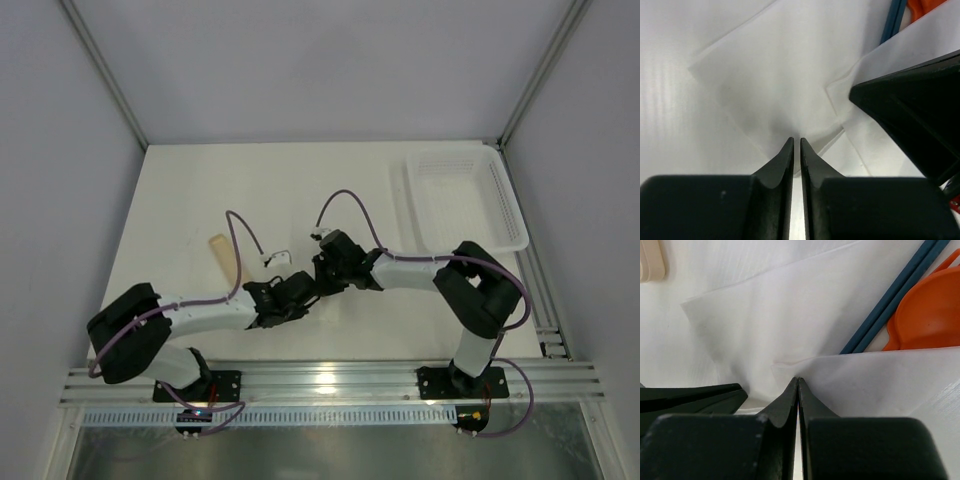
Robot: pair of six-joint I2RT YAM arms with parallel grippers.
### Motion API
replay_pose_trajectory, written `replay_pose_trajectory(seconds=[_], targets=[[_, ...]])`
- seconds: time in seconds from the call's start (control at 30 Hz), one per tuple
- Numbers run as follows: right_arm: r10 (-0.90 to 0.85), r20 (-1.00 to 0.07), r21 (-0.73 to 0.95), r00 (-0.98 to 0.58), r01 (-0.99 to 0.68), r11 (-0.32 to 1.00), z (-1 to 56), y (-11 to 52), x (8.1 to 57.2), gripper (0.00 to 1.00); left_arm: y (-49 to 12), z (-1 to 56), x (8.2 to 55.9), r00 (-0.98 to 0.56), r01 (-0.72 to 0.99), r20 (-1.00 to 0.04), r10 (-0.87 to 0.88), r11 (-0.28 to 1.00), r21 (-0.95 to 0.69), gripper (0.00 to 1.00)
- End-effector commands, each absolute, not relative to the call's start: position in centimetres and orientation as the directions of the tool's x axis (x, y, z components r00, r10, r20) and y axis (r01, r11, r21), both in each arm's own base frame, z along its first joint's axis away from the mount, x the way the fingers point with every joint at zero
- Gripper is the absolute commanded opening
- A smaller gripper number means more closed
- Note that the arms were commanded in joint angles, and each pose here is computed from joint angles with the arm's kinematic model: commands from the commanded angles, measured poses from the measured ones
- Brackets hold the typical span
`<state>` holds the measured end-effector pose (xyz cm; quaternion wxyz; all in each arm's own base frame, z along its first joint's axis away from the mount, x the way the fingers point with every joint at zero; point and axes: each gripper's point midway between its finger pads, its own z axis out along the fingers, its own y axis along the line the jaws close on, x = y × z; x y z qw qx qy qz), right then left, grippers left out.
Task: Place the utensils on the paper napkin and roll it up
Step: Roll the napkin at the center of the board.
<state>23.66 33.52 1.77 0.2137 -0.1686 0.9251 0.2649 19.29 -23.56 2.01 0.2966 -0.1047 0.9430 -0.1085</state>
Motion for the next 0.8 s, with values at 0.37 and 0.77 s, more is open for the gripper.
replay_pose_trajectory(seconds=[0.37,0.77], targets=[[-0.235,-0.469,0.355,-0.851,-0.425,0.833,-0.5,32.4,23.8,0.03,-16.1,7.9,21.4,-0.676,-0.219,-0.702,-0.222,0.971,-0.096,0.48],[-0.241,-0.467,0.36,-0.851,-0.432,0.827,-0.5,32.5,23.7,0.04,-14.5,6.4,23.1,-0.701,-0.264,-0.636,-0.324,0.945,-0.191,0.56]])
